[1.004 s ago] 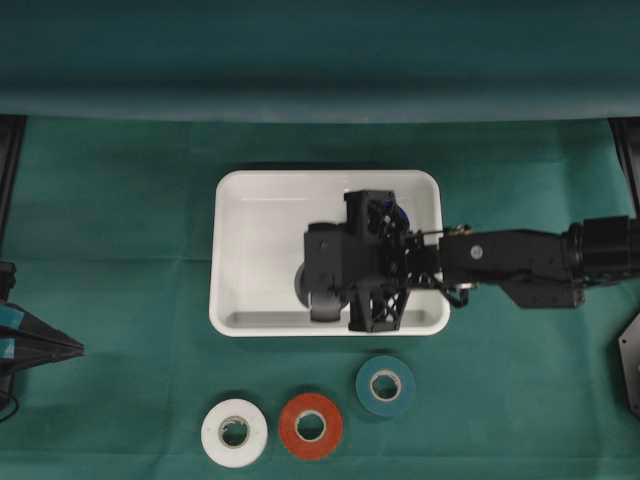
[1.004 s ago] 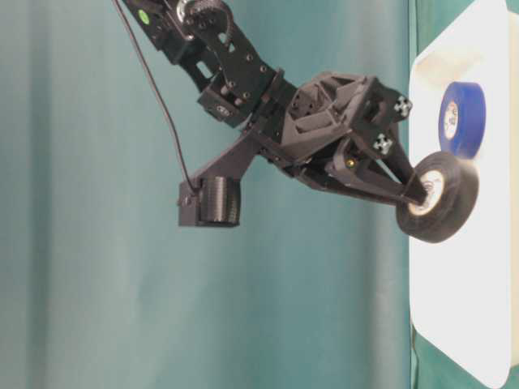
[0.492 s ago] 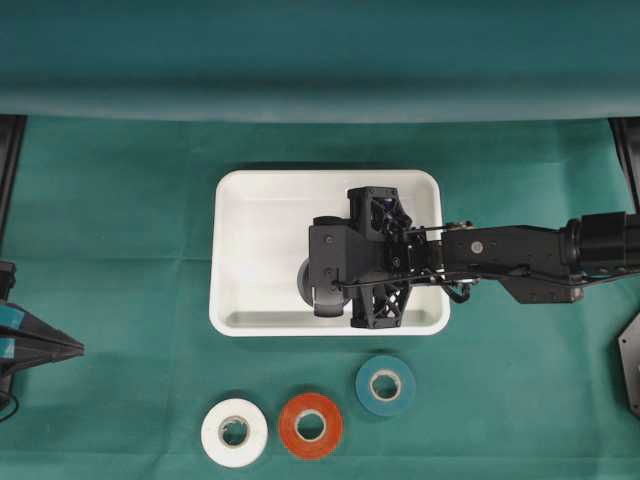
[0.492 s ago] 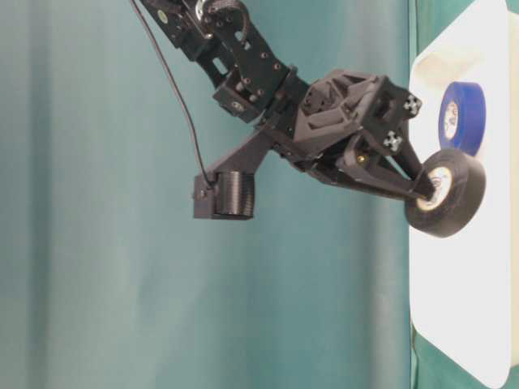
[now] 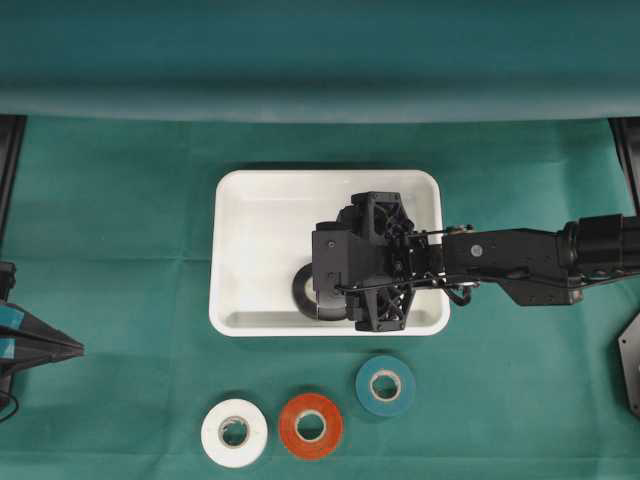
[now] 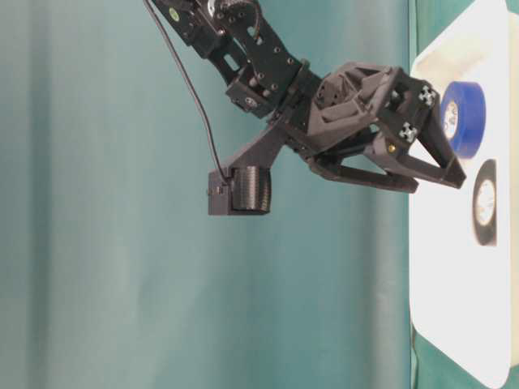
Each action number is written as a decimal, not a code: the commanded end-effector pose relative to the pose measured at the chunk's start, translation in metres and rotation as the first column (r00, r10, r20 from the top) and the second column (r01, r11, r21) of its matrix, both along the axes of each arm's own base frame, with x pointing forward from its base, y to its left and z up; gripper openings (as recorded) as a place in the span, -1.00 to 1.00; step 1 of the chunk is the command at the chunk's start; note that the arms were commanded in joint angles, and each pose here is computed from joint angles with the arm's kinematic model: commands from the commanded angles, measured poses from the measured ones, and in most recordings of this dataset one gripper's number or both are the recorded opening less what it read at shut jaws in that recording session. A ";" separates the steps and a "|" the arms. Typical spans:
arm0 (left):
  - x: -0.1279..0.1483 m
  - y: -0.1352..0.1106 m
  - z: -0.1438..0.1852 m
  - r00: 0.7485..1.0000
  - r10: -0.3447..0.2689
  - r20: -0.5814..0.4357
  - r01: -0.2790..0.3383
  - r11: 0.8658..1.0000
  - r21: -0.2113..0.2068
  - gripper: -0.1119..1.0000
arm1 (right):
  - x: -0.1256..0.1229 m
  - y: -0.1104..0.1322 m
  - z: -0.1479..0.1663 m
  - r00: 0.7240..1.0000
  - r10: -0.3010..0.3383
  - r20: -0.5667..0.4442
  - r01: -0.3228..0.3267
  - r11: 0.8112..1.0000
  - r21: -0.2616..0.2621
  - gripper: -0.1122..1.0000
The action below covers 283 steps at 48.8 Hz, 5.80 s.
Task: Put the tape into the white case with the right arm.
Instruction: 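Carry the black roll into the tray and release it, then withdraw the open right gripper to the right side, then move the right gripper past the red roll toward the yellow tape roll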
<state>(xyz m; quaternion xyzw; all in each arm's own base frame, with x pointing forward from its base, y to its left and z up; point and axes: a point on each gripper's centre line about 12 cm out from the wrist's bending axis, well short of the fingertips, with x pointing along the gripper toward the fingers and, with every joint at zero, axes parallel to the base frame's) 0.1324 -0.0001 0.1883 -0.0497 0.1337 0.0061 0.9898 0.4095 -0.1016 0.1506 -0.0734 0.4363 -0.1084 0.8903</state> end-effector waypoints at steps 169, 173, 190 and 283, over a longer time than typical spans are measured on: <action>0.002 0.000 0.005 1.000 0.002 0.017 -0.002 1.000 -0.001 -0.80 | -0.228 0.113 0.010 0.919 0.258 0.298 -0.294 0.952 0.080 0.23; 0.002 0.000 0.005 1.000 0.002 0.015 -0.002 1.000 -0.001 -0.80 | -0.224 0.114 0.011 0.918 0.264 0.295 -0.300 0.950 0.083 0.24; 0.002 0.000 0.005 1.000 0.002 0.015 -0.002 1.000 -0.001 -0.80 | -0.181 0.124 0.021 0.917 0.292 0.272 -0.328 0.940 0.098 0.24; 0.001 0.000 0.003 1.000 0.002 0.015 -0.002 1.000 -0.001 -0.80 | 0.120 0.224 0.023 0.872 0.367 0.325 -0.414 0.906 0.088 0.22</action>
